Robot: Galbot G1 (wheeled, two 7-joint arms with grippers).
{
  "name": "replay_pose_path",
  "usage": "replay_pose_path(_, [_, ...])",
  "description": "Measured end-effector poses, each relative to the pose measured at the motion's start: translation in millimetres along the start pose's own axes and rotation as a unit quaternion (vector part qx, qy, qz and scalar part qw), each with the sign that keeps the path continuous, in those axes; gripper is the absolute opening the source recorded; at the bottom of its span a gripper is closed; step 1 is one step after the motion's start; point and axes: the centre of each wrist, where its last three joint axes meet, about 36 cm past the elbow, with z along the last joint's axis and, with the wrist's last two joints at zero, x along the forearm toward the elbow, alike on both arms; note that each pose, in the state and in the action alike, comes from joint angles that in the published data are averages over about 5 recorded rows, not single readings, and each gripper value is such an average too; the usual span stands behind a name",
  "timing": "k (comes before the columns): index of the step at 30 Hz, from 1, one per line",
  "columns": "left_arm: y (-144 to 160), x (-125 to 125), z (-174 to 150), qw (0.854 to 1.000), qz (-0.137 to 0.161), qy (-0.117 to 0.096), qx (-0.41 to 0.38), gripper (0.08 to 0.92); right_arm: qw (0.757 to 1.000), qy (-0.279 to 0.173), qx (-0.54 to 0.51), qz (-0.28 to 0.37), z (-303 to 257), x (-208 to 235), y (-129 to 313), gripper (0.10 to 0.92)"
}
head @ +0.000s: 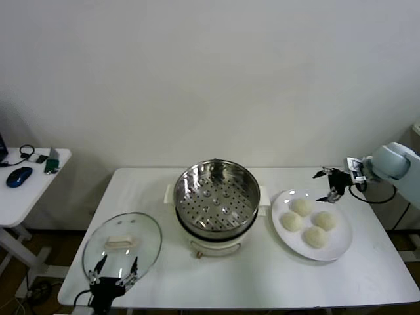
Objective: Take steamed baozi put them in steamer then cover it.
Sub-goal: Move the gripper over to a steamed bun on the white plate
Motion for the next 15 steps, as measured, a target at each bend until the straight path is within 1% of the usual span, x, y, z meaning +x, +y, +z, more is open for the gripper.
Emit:
replay_pose_path(5, [-0.3, 0.4, -1.2, 1.000, 0.000, -0.001, -0.001, 0.823, 0.999, 0.017, 0.007, -0.027, -4.4, -14.1, -15.9, 0.823])
replay_pose_path(15, [0.6, 0.7, -0.4, 1.000, -0.004, 0.000, -0.001, 0.823, 0.998, 0.030, 0.018, -0.059, -25.0, -56.2, -36.0, 0.823])
